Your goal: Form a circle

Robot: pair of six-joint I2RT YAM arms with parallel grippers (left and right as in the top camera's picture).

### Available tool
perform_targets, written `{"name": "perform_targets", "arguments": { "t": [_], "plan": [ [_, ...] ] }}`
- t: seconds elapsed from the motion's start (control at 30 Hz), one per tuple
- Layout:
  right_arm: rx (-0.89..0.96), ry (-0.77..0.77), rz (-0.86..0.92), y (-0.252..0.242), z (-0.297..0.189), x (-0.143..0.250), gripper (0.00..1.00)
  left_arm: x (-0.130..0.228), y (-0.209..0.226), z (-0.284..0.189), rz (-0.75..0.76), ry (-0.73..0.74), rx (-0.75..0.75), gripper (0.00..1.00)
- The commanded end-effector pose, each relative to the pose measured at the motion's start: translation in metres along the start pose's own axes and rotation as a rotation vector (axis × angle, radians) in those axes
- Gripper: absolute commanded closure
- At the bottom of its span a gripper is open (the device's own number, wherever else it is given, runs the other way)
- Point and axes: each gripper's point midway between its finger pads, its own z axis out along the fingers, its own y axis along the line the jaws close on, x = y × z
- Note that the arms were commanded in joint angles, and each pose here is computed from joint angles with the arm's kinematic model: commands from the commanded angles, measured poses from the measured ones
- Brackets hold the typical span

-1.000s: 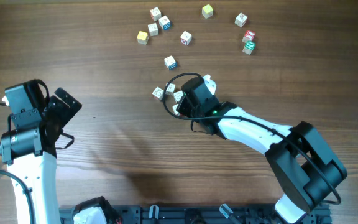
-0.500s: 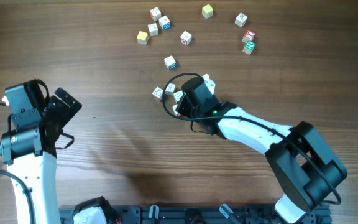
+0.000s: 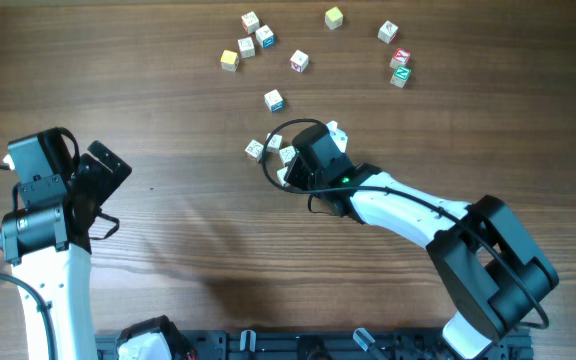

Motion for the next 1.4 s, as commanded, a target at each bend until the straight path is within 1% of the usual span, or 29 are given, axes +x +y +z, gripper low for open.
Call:
{"name": "perform_targets", "arguments": {
  "t": [0.0,0.5,0.67,1.0,1.37],
  "plan": [
    [0.004,0.012,0.003,-0.004,0.004,0.004,0.96,0.000,-0.001,0.000,-0.014,0.004,0.008,0.00],
    [-0.050,0.029,-0.049,0.008,0.004,0.005,0.96,0.000,-0.001,0.000,-0.014,0.004,0.008,0.00],
    [-0.050,0.027,-0.069,0.008,0.004,0.005,0.96,0.000,-0.001,0.000,-0.014,0.004,0.008,0.00],
    [0.020,-0.023,-0.071,-0.004,-0.005,-0.004,0.96,0.000,-0.001,0.000,-0.014,0.004,0.008,0.00],
    [-0.002,-0.013,-0.072,0.001,-0.005,-0.002,0.96,0.000,-0.001,0.000,-0.014,0.004,0.008,0.00]
  ]
}}
